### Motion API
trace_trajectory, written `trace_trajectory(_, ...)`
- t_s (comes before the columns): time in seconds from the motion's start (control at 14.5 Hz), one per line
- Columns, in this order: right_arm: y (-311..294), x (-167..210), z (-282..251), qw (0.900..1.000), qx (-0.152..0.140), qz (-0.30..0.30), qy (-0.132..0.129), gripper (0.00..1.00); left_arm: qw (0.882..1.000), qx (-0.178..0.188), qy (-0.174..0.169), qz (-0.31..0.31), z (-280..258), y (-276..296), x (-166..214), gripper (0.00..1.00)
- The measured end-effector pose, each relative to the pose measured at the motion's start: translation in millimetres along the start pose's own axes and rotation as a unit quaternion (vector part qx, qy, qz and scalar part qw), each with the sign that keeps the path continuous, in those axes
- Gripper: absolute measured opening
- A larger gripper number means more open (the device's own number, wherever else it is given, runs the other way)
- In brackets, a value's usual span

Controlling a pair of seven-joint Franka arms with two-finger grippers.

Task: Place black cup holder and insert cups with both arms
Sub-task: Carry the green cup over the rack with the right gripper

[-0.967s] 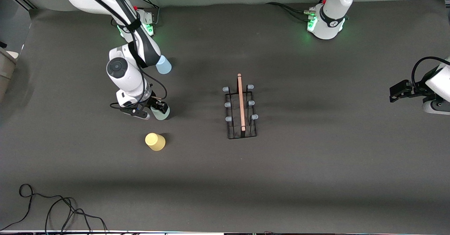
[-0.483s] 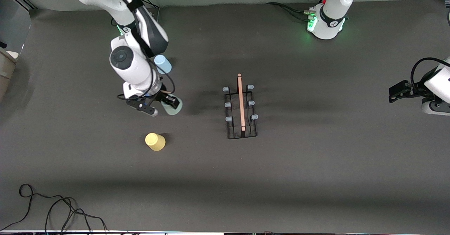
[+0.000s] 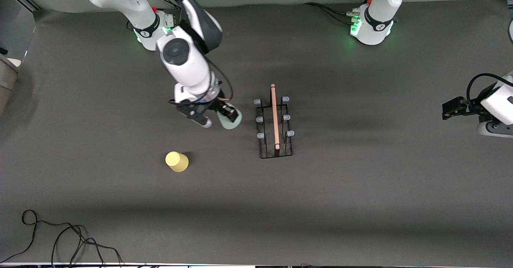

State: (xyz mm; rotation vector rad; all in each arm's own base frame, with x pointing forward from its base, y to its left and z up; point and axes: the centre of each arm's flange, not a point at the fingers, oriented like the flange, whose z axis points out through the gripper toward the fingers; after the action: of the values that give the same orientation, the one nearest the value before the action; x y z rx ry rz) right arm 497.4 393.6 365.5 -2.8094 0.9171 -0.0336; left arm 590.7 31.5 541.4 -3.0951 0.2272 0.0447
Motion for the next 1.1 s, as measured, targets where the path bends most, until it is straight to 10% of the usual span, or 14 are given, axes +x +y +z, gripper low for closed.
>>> trace_trajectory(1.1, -42, -74, 23, 0.999, -0.029, 0.008, -0.014, 0.68, 1.0, 0.0, 0.005, 0.002, -6, -25, -6, 1.0)
